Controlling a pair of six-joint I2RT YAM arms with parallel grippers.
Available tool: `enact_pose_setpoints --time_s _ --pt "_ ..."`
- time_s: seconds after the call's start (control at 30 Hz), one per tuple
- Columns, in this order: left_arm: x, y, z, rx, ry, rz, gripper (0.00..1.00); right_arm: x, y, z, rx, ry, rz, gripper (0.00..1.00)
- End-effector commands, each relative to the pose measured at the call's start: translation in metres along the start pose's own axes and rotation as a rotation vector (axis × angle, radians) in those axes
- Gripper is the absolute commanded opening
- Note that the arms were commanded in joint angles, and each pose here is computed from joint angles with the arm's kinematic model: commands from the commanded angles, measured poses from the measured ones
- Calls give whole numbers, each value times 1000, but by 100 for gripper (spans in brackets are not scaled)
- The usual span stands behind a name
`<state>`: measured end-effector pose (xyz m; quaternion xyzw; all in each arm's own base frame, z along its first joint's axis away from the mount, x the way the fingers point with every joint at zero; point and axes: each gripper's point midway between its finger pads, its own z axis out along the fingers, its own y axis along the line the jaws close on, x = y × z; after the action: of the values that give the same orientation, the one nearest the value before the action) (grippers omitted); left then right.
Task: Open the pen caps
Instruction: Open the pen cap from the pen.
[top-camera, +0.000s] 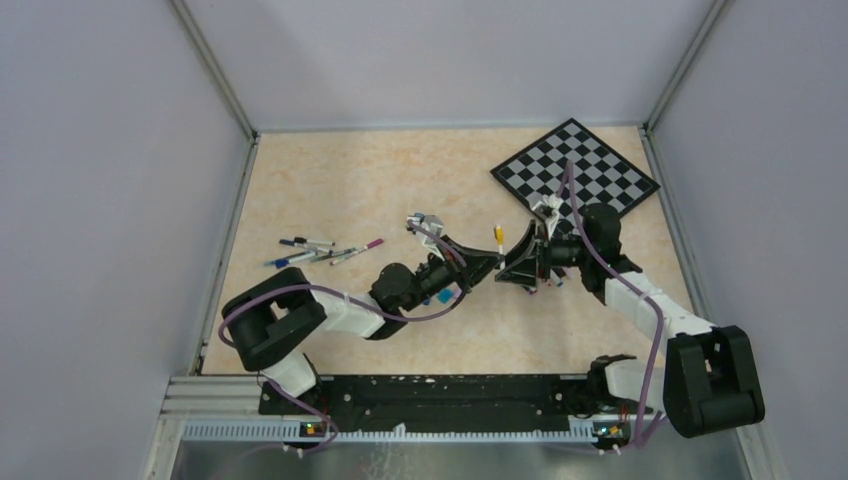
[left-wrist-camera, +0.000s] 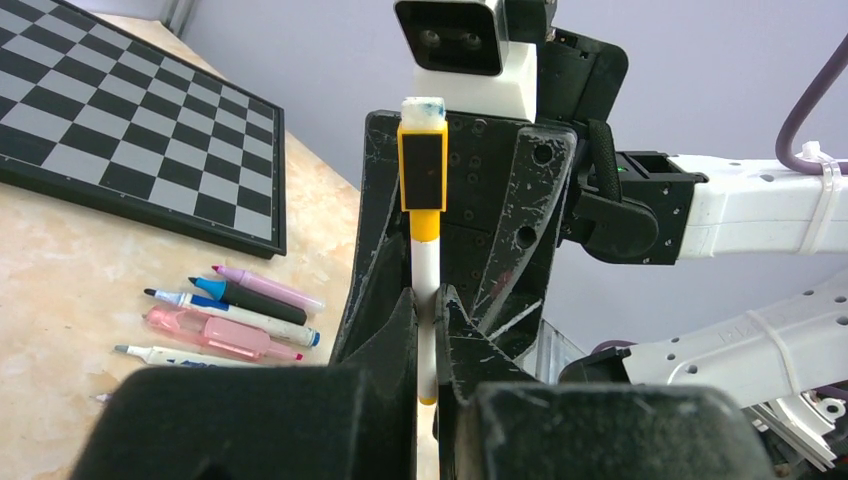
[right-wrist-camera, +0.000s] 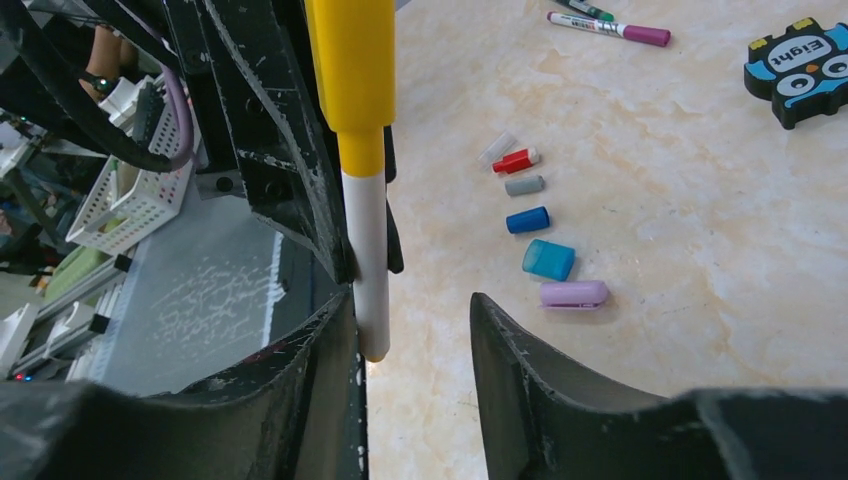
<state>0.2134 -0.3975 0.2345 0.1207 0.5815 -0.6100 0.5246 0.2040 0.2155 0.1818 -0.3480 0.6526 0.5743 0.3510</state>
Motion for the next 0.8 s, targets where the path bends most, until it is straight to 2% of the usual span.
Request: enact_pose_setpoints --time_s 0.0,0.17,0.3,0.4,0.5,0.57,0.63,0.67,0.77 --pt "-19 -16 10 55 -80 20 0 -10 1 3 -8 -16 -38 42" --pt "-16 -14 9 49 -77 20 1 -11 3 3 -18 -18 -52 27" --pt "-16 -15 10 51 -81 21 3 -11 6 3 -38 -16 -69 0" --pt "-23 -16 8 46 -105 37 12 -11 8 2 -48 -6 -82 0" --pt "-39 -15 0 16 -156 76 33 -9 8 2 -53 13 -101 0" --pt "-48 -14 -8 2 -184 99 58 -8 10 1 -64 22 -105 0" --pt "-57 -18 -15 16 -193 114 74 -7 10 1 -69 27 -102 0" --pt "-61 -19 -18 38 -147 99 87 -4 12 1 -81 35 -91 0" --pt "-63 -8 -17 5 -72 38 95 -2 14 2 -102 43 -106 0"
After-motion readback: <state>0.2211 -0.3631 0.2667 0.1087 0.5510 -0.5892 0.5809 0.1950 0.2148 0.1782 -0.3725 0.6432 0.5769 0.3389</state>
